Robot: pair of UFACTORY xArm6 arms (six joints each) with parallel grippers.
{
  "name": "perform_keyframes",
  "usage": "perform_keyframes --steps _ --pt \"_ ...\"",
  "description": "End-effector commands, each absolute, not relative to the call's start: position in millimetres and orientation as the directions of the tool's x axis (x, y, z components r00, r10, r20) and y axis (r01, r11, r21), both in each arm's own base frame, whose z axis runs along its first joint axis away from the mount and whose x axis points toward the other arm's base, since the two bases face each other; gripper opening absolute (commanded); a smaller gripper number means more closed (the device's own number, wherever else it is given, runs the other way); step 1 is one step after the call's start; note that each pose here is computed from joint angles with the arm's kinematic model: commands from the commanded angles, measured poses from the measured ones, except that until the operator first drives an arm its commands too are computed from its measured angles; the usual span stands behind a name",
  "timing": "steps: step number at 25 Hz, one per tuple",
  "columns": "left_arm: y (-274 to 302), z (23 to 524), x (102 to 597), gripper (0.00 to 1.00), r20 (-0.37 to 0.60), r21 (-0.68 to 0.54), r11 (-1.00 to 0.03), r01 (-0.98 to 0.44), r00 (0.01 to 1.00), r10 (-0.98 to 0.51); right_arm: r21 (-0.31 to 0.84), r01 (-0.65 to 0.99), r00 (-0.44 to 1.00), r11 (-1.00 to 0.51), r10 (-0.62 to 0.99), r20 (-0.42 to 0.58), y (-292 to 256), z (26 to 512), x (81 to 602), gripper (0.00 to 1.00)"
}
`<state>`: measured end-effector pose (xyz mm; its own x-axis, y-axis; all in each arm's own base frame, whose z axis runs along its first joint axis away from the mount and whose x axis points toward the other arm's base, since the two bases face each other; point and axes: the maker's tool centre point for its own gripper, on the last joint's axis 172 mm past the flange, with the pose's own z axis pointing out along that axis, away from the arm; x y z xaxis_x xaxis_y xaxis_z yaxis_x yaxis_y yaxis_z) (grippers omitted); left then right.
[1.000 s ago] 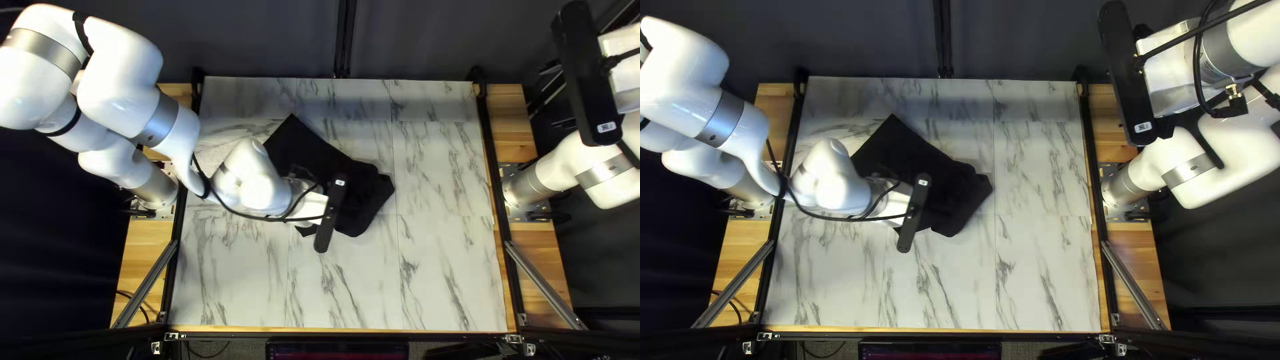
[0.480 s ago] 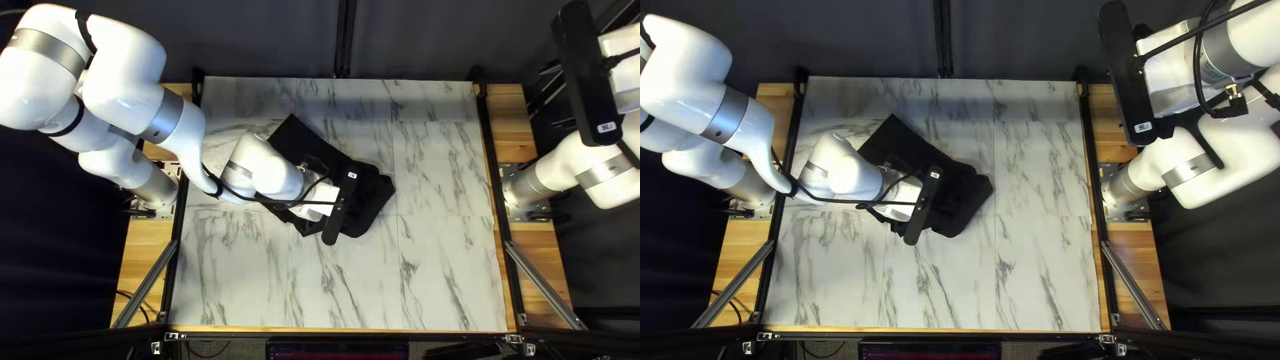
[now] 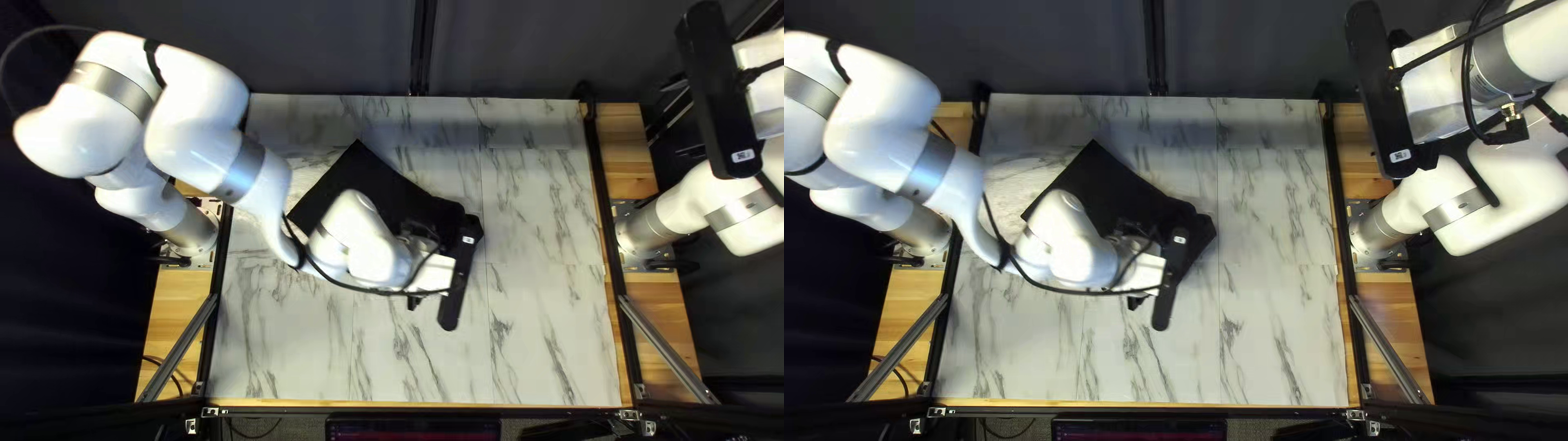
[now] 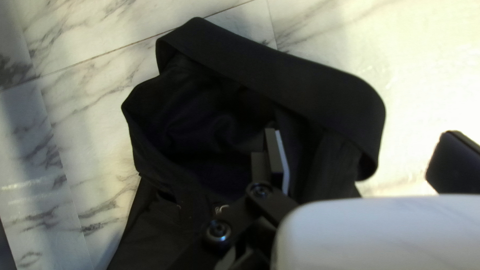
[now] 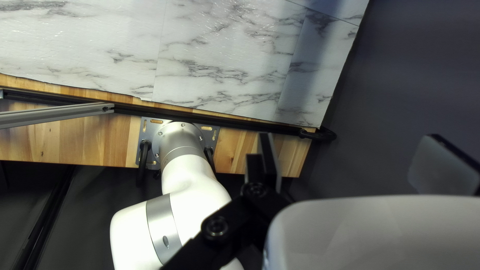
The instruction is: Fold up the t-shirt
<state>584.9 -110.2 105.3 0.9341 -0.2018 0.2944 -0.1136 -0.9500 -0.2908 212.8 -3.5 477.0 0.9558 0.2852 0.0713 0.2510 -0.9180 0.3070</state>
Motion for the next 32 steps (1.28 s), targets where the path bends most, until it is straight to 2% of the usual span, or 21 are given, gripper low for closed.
perform_keyframes --steps 1,9,18,20,23,24,26,32 --pt "-106 99 595 1.0 0.27 -0.288 -0.955 -0.072 0.95 -0.153 0.307 0.251 0.956 -0.918 0.285 0.071 -4 477 213 1.0" --pt "-93 70 624 1.0 0.218 -0.301 -0.953 -0.03 0.971 -0.1 0.307 0.251 0.956 -0.918 0.285 0.071 -4 477 213 1.0" --pt "-81 55 628 1.0 0.15 -0.417 -0.908 0.048 0.988 -0.017 0.307 0.251 0.956 -0.918 0.285 0.071 -4 477 213 1.0" --pt "-80 52 629 0.96 0.138 -0.425 -0.903 0.06 0.99 0.0 0.307 0.251 0.956 -0.918 0.285 0.071 -4 477 213 1.0" --pt "-78 50 632 0.78 0.126 -0.432 -0.899 0.069 0.992 0.016 0.307 0.251 0.956 -0.918 0.285 0.071 -4 477 213 1.0" --pt "-78 50 632 0.49 0.124 -0.433 -0.899 0.071 0.992 0.018 0.307 0.251 0.956 -0.918 0.285 0.071 -4 477 213 1.0" --pt "-74 49 632 0.0 0.113 -0.438 -0.896 0.076 0.993 0.029 0.307 0.251 0.956 -0.918 0.285 0.071 -4 477 213 1.0" --pt "-72 55 625 0.0 0.102 -0.445 -0.892 0.085 0.994 0.043 0.307 0.251 0.956 -0.918 0.285 0.071 -4 477 213 1.0"
